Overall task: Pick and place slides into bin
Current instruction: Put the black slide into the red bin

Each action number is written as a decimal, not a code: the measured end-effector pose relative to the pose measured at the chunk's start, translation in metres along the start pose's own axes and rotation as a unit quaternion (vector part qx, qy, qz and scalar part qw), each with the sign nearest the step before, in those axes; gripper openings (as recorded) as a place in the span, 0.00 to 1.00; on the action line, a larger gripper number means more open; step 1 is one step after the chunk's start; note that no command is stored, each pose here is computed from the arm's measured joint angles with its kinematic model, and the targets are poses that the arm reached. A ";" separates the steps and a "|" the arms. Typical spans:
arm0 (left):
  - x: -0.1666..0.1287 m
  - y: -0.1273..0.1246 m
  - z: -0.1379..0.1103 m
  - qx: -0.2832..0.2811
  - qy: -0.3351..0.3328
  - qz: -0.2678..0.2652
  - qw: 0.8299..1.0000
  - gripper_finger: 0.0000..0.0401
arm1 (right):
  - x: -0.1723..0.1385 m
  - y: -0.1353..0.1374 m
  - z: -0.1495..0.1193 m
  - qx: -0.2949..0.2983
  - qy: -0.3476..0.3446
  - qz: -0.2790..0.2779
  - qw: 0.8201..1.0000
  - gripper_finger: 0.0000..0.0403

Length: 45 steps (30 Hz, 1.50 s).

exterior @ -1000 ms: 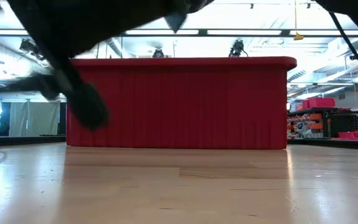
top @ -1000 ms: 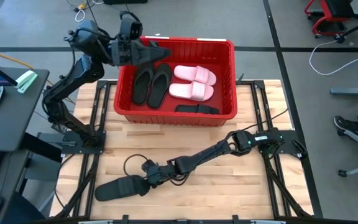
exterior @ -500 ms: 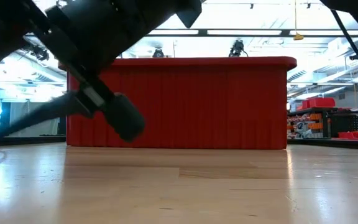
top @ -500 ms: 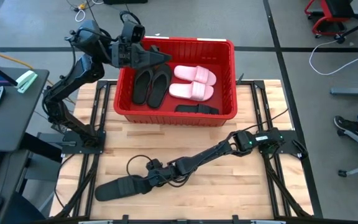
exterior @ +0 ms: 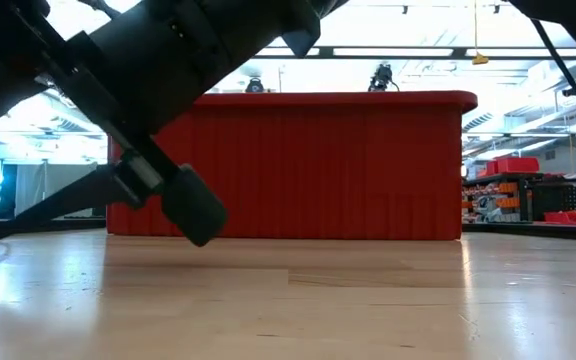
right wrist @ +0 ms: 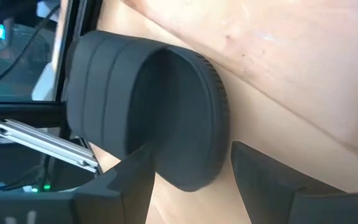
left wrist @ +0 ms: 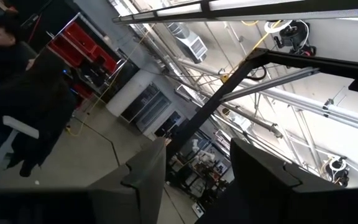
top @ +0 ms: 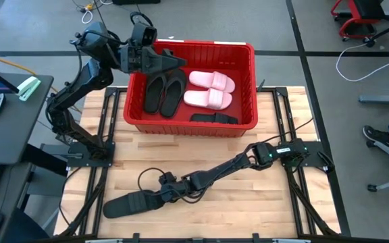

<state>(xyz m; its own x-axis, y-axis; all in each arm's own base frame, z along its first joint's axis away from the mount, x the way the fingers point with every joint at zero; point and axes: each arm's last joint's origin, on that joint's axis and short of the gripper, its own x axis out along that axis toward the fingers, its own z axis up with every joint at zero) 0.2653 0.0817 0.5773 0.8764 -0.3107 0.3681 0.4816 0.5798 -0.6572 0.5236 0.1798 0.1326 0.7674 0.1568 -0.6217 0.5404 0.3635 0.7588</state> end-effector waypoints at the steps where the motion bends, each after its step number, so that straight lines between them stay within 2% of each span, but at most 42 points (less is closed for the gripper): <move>1: 0.000 0.000 0.000 0.000 0.000 0.000 1.000 0.47 | 0.001 0.000 0.000 0.004 -0.001 0.003 1.000 0.53; 7: 0.000 0.000 0.000 0.000 0.000 0.000 1.000 0.46 | 0.010 -0.009 -0.003 0.015 0.012 -0.002 1.000 0.53; 12: 0.000 0.000 0.000 -0.001 0.001 0.001 1.000 0.46 | 0.014 -0.007 -0.004 0.017 0.015 0.026 0.999 0.51; 16: 0.000 0.000 0.000 -0.002 0.001 0.002 1.000 0.46 | 0.014 -0.007 -0.004 0.009 0.016 0.032 0.999 0.41; 22: 0.000 0.000 0.000 -0.001 0.001 0.001 1.000 0.44 | 0.015 -0.008 -0.004 0.005 0.026 0.030 0.999 0.20; 27: 0.000 0.000 0.000 -0.002 0.001 0.001 1.000 0.44 | 0.015 -0.007 -0.005 -0.021 0.030 0.033 0.999 0.04; 34: 0.000 0.000 0.000 -0.015 0.002 0.000 1.000 0.43 | 0.005 0.004 -0.011 -0.050 0.029 0.048 0.997 0.03; 37: 0.000 0.000 0.000 -0.029 0.002 -0.001 1.000 0.43 | -0.012 0.022 -0.013 -0.066 0.026 0.072 0.995 0.03; 40: 0.000 -0.001 0.000 -0.040 0.002 -0.004 0.999 0.44 | -0.044 0.050 -0.007 -0.089 0.009 0.103 0.991 0.03; 43: -0.002 -0.008 0.002 -0.045 -0.007 -0.026 0.999 0.44 | -0.102 0.084 0.012 -0.121 -0.032 0.108 0.986 0.03; 45: -0.003 -0.019 0.005 -0.035 -0.020 -0.064 0.997 0.44 | -0.146 0.101 0.032 -0.144 -0.079 0.091 0.982 0.03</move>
<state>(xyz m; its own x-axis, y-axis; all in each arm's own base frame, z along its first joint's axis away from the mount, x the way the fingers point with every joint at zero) 0.2535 0.0758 0.5917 0.8078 -0.3464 0.4769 0.5894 0.4830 -0.6475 0.4771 0.1645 0.3062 0.8987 0.1063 -0.4254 0.2867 0.5916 0.7535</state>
